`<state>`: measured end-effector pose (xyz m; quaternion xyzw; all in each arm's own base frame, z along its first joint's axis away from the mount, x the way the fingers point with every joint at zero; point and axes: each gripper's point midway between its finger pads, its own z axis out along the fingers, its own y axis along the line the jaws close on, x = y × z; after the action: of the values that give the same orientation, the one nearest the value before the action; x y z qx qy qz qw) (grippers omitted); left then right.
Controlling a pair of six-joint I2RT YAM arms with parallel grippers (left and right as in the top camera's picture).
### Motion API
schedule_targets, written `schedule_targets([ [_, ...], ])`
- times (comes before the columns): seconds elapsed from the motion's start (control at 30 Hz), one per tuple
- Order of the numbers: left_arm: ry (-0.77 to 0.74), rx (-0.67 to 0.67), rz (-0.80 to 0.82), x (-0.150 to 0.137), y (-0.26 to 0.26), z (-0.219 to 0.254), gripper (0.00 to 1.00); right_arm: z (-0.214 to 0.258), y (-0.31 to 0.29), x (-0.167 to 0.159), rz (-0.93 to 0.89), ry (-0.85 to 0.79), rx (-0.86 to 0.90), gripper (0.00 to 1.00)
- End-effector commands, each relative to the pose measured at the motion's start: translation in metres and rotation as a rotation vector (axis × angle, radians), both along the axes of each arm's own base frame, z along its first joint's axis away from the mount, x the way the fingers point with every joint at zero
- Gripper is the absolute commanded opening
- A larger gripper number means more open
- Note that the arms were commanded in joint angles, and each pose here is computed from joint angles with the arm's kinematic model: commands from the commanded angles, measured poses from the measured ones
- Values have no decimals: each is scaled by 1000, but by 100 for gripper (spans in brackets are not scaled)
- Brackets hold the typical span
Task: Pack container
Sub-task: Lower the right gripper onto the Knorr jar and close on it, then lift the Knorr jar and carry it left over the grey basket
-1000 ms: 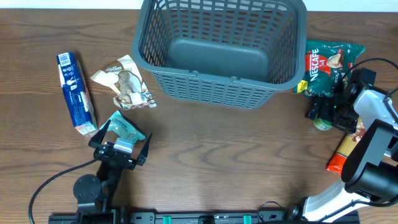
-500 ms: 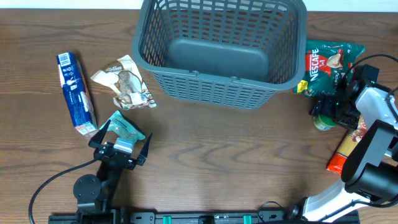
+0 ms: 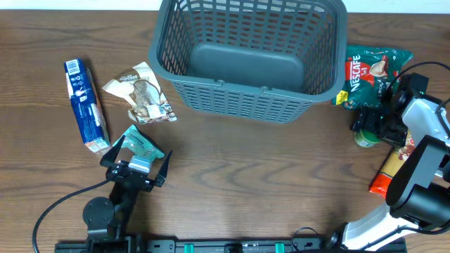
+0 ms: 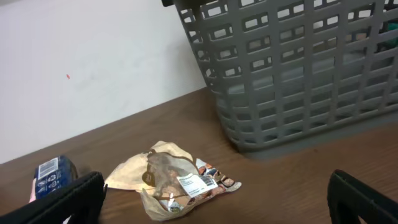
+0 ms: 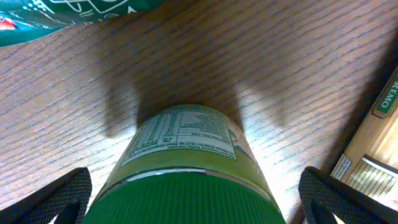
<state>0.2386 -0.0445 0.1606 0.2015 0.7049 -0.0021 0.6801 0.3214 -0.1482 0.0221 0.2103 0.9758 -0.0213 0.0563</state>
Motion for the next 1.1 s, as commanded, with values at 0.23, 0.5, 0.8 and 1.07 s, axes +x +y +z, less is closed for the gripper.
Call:
schedule_targets([
  [0.23, 49, 5, -22, -1, -4, -17, 99, -3, -1, 3, -23, 10, -1, 91],
  [0.5, 49, 5, -22, -1, -4, -17, 99, -11, -1, 2, -26, 29, 7, 83],
  [0.8, 49, 5, -22, -1, -4, -17, 99, -11, -1, 2, -25, 27, 7, 57],
  [1.07, 49, 5, -22, -1, -4, -17, 99, -11, -1, 2, -18, 28, 6, 1],
])
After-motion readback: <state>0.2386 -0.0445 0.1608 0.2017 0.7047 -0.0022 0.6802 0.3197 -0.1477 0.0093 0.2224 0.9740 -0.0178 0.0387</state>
